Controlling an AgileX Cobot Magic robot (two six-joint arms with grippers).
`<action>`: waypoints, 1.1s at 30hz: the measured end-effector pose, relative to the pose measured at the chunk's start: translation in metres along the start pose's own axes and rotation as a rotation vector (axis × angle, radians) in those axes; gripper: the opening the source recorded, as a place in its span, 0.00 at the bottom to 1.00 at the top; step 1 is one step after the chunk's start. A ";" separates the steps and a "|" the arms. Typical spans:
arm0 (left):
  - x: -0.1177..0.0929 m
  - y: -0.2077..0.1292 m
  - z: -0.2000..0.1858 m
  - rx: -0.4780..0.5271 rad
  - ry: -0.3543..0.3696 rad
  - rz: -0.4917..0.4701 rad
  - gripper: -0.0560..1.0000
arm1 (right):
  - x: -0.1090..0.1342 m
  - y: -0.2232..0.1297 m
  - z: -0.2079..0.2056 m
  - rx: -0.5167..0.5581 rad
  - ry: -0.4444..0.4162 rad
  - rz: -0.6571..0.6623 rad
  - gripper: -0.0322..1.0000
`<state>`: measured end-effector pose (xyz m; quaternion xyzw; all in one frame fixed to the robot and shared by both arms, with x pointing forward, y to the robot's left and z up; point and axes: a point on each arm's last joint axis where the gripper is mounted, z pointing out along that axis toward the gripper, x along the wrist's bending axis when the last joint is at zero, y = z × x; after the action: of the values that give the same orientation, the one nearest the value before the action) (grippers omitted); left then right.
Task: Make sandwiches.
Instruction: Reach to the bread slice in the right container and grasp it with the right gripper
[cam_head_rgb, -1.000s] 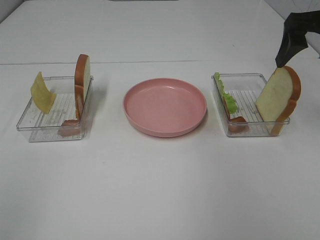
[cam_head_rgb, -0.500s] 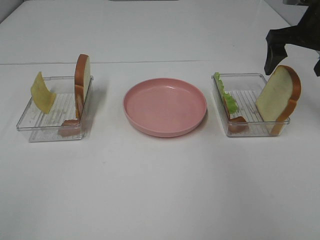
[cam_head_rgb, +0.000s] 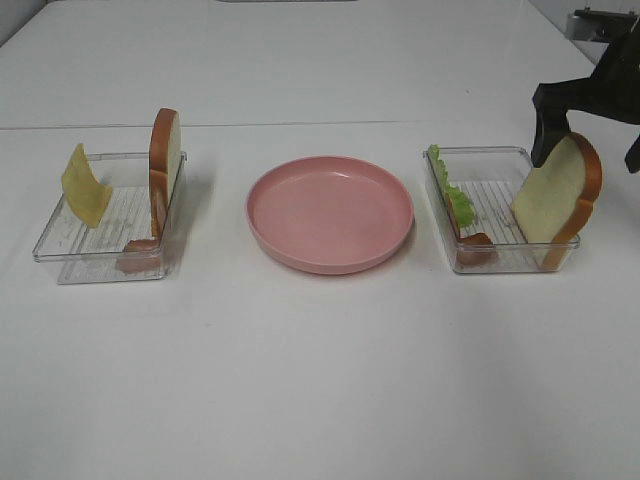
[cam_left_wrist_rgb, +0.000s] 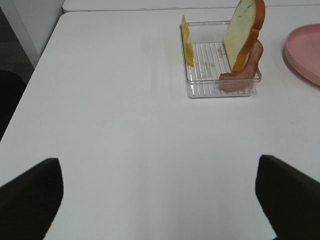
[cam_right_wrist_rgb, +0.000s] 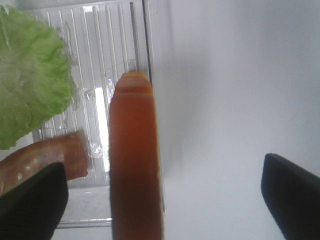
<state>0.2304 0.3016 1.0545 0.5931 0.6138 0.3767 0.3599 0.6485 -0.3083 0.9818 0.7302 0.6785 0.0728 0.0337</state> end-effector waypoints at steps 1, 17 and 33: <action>0.000 0.000 0.000 0.000 0.000 0.000 0.99 | 0.000 0.000 0.000 0.000 0.000 0.000 0.98; 0.000 0.000 0.000 0.000 0.000 0.000 0.99 | 0.007 -0.003 0.010 0.061 0.083 0.026 0.62; 0.000 0.000 0.000 0.000 0.000 0.000 0.99 | 0.007 -0.003 0.011 0.067 0.084 0.022 0.50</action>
<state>0.2304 0.3016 1.0545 0.5931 0.6138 0.3767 0.3599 0.6476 -0.3004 0.9713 0.7348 0.6731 0.0810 -0.0199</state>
